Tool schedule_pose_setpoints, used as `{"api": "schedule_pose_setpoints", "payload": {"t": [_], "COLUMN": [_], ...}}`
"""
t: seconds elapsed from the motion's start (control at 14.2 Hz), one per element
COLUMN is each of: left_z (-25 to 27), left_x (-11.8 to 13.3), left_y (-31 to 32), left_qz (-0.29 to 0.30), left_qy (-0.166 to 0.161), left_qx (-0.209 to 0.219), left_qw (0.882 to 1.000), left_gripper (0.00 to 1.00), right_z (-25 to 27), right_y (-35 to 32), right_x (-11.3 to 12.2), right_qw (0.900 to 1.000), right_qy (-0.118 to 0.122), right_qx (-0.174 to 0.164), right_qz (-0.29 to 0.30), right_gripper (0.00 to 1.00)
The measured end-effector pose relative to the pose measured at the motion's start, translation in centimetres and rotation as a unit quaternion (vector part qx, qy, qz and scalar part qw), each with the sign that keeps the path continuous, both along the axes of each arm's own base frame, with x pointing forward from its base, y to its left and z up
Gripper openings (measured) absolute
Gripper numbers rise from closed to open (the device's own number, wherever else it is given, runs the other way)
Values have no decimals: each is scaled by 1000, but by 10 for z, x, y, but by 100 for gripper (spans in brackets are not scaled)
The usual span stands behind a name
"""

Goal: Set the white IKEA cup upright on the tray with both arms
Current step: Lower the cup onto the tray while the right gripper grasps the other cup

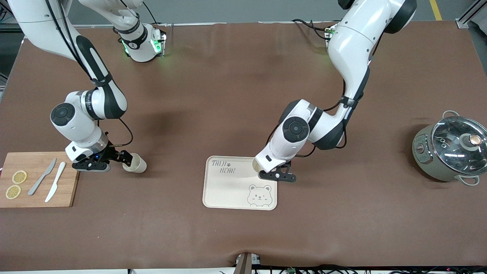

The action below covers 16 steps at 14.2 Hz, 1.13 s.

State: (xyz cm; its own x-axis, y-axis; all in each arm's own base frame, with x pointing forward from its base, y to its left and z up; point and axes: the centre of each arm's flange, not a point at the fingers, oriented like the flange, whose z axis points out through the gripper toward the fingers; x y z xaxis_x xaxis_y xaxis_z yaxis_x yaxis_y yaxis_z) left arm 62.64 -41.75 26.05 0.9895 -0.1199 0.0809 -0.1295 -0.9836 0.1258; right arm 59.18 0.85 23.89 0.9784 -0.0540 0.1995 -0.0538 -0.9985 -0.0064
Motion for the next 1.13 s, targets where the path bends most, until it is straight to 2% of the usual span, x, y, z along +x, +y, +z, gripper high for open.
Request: {"api": "schedule_pose_setpoints", "payload": {"t": [1.13], "left_z": [-29], "left_x": [3], "left_y": [-4], "left_qz": [2], "left_qy": [-20], "left_qx": [-6], "left_qw": [1000], "left_gripper": [4], "right_z": [-15], "right_y": [4], "right_x": [1], "right_qw": [1000], "right_qy": [-14], "right_qx": [4], "right_qz": [3], "right_gripper": [100]}}
